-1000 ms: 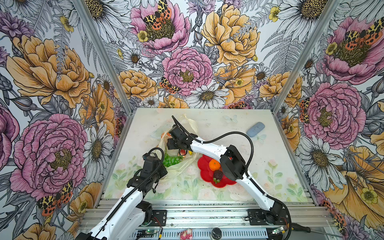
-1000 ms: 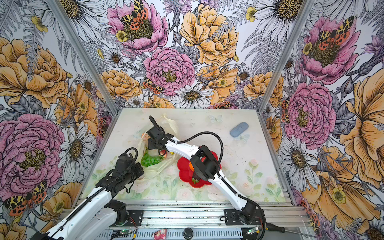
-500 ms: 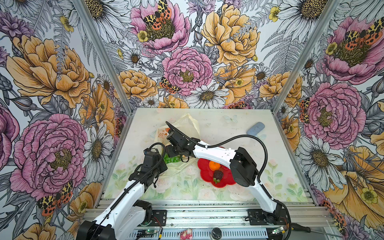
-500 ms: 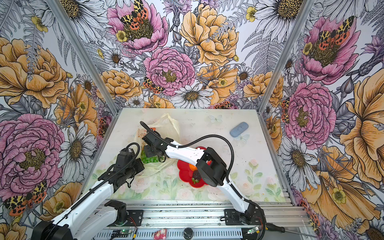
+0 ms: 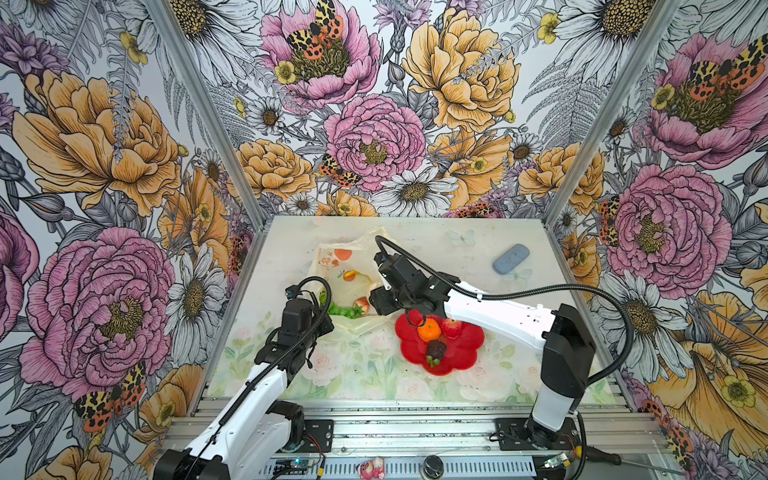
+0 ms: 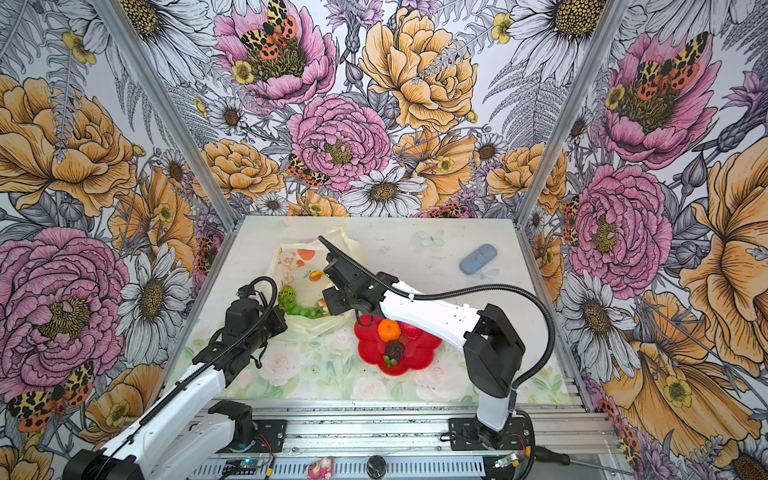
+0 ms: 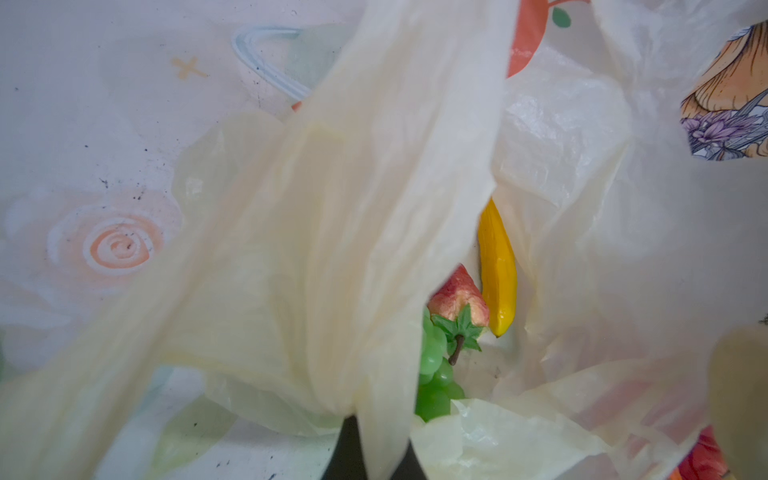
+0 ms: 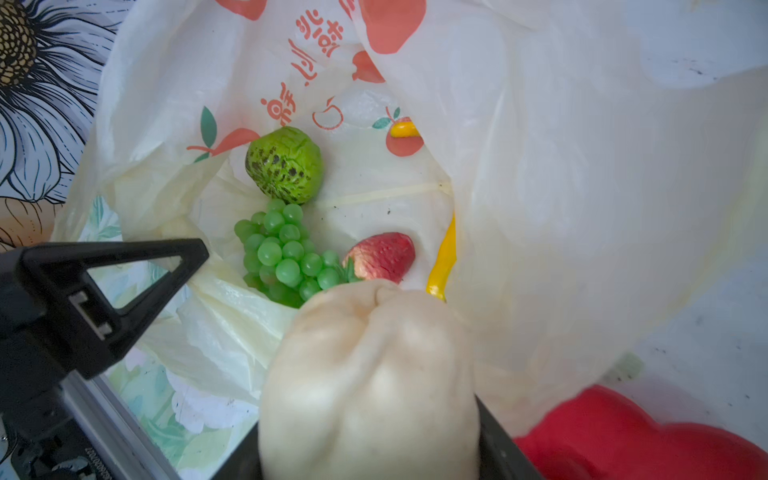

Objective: Take the fake fruits out of the plastic bag
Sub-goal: 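Close the right gripper on the beige fruit and lift it, then carry the beige fruit over the red plate and release it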

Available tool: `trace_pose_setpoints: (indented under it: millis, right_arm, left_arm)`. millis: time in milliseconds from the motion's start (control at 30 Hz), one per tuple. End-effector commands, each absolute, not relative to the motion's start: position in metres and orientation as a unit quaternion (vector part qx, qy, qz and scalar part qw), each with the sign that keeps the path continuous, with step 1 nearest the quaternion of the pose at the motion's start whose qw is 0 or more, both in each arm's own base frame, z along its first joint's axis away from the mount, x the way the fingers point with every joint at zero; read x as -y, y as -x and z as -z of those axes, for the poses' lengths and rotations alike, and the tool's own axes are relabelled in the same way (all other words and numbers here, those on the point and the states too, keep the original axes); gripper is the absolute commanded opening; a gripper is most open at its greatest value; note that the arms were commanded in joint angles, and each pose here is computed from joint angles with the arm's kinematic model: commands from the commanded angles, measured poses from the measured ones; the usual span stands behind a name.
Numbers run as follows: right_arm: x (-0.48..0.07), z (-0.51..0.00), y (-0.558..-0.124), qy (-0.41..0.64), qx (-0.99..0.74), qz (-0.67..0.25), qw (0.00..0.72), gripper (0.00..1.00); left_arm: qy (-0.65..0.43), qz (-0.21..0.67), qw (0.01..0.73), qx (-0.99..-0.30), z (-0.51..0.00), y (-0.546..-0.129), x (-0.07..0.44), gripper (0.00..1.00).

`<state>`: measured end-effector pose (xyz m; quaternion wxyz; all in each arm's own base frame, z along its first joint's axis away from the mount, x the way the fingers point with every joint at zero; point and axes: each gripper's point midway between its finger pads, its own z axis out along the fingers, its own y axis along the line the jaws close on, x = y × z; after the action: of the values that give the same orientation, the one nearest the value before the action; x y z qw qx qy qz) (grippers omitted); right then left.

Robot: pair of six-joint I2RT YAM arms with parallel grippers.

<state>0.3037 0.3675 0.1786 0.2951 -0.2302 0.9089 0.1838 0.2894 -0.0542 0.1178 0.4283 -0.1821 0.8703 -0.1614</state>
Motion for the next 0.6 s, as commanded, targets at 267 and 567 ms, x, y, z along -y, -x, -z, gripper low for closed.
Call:
trace_pose_setpoints:
  millis: [267, 567]
  right_arm:
    - [-0.257, -0.147, -0.308, 0.176, -0.953, -0.074, 0.237, 0.58]
    - [-0.229, -0.119, -0.319, 0.141, -0.973, -0.039, 0.178, 0.56]
  left_arm:
    - [0.152, 0.186, 0.465, -0.852, -0.131, -0.292, 0.061, 0.0]
    - [0.152, 0.185, 0.465, -0.852, -0.131, -0.293, 0.062, 0.0]
